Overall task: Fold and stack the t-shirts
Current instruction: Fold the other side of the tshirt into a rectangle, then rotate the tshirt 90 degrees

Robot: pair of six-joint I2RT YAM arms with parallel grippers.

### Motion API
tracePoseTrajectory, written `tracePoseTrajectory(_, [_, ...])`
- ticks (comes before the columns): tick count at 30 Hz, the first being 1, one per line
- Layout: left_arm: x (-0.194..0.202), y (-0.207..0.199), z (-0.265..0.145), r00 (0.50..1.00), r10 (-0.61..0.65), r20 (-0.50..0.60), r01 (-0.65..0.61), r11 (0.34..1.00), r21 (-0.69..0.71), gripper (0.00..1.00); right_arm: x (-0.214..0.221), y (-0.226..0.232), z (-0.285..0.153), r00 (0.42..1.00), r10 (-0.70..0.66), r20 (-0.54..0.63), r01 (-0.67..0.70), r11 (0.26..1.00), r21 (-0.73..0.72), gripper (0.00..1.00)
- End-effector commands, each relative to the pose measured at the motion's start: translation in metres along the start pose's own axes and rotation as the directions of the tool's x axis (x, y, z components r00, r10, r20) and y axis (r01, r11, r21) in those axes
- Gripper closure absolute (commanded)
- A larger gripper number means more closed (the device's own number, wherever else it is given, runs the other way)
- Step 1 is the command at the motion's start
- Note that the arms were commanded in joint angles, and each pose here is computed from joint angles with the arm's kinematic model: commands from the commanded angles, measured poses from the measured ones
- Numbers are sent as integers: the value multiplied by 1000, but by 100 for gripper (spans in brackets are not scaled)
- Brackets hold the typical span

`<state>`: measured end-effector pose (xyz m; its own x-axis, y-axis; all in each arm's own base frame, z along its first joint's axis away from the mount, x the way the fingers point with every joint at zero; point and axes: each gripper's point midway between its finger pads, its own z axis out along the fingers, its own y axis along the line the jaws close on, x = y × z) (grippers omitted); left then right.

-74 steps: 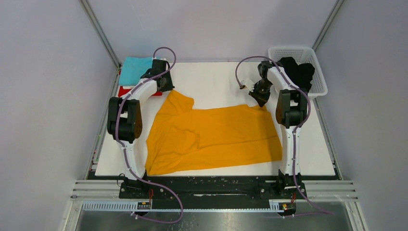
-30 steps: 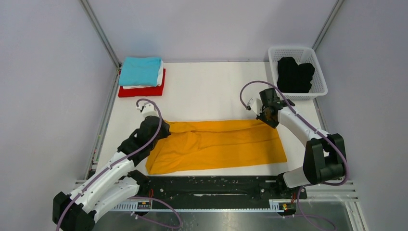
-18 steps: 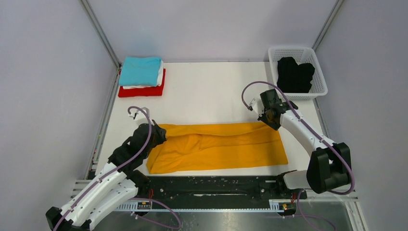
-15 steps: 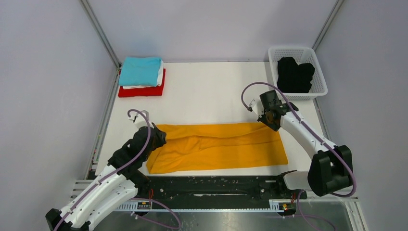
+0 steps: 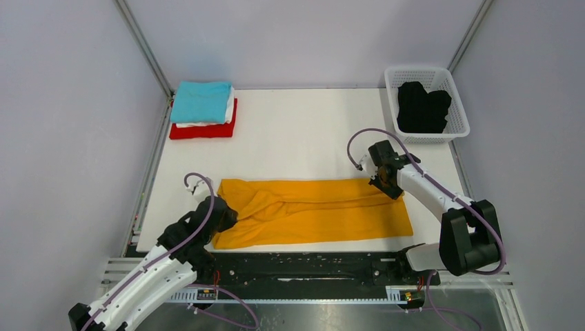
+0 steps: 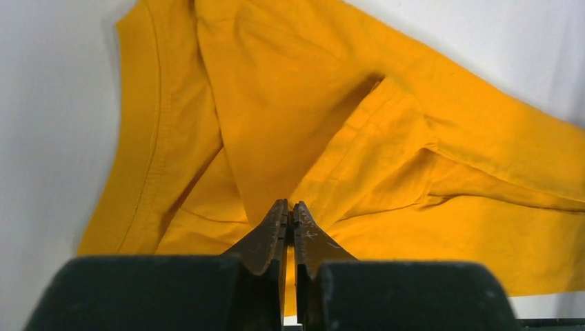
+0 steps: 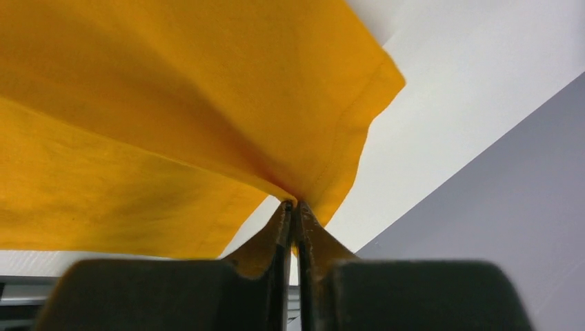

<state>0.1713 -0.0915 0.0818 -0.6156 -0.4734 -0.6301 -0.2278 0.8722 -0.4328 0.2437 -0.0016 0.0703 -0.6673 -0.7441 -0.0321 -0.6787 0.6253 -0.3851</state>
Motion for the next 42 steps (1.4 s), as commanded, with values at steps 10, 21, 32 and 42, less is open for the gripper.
tracePoseTrajectory(10, [16,-34,-24,991,-9,-135,32,985,168,2,-5,-6,-41,944,250,213,-273,958,85,1])
tracePoseTrajectory(21, [-25,-87,5,995,90,-49,-80,982,170,1,-53,-28,-139,1,658,753,-727,518,-452,1])
tracePoseTrajectory(32, [4,-90,85,958,182,-221,-173,983,58,1,-39,17,-109,123,787,604,-720,490,-492,1])
tracePoseTrajectory(42, [37,-118,75,910,268,-316,-185,945,268,1,-34,13,-106,119,777,618,-738,485,-469,1])
